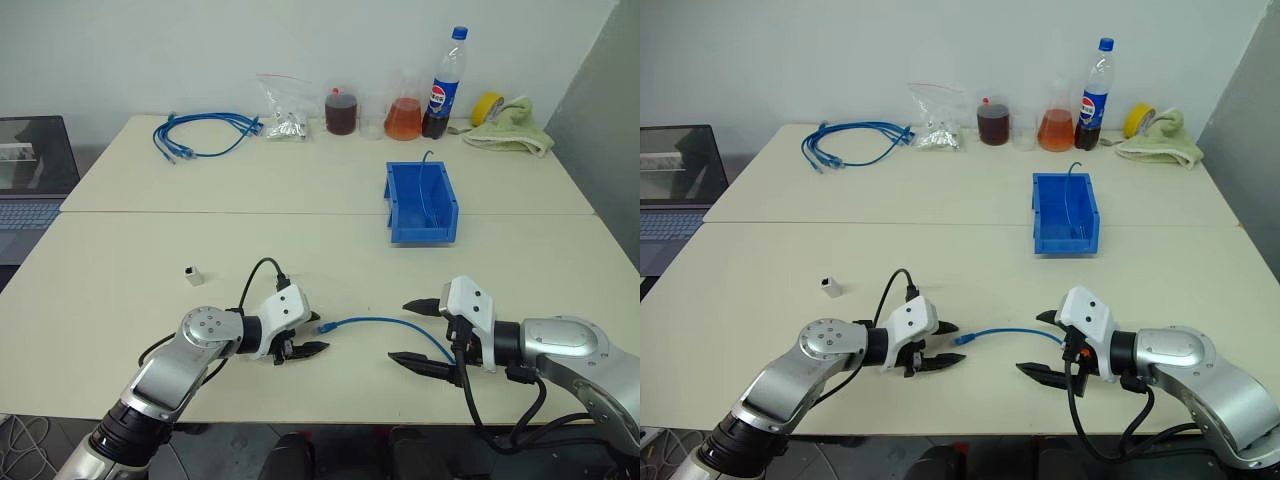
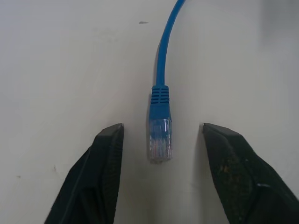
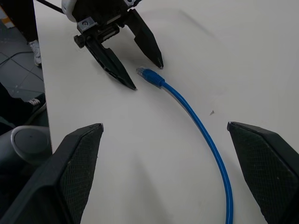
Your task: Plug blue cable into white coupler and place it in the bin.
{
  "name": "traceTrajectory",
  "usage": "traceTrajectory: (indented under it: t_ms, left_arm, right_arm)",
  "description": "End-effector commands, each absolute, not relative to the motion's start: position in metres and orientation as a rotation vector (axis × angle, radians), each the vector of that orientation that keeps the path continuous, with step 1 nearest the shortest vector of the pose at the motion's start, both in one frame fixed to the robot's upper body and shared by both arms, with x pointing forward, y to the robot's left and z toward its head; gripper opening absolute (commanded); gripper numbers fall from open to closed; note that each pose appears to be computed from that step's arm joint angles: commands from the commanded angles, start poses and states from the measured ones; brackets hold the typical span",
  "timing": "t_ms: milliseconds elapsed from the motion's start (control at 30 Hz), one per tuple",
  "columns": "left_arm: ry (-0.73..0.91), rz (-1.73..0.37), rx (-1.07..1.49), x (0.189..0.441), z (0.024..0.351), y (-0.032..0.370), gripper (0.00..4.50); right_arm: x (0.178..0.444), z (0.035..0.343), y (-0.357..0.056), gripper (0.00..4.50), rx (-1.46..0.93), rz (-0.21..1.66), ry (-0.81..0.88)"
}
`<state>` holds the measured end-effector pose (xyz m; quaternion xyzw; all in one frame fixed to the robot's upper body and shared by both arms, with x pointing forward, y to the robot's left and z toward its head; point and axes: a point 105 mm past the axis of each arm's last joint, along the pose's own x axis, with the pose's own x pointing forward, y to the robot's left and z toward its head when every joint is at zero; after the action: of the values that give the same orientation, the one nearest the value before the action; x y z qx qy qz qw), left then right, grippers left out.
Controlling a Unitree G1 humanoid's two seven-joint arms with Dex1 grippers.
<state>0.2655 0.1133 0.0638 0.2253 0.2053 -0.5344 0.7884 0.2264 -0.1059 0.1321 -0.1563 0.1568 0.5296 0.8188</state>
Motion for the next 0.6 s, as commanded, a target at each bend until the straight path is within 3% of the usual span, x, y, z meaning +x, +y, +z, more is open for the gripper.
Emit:
traceTrajectory:
  t_ms: [33, 300, 600]
  left_arm:
    - [0.595, -1.189, 0.467, 0.245, 0.027, 0.116, 1.74]
    - [0.551, -1.161, 0.445, 0.246, 0.030, 0.114, 0.28]
    - [0.442, -1.092, 0.331, 0.262, 0.054, 0.109, 0.27]
  right_arm:
    - [0.226, 0.140, -0.107, 4.50, -0.370, 1.127, 0.284]
    - [0.228, 0.143, -0.106, 4.50, -0.345, 1.115, 0.237]
    - [0.214, 0.150, -0.101, 4.50, -0.231, 1.207, 0.210]
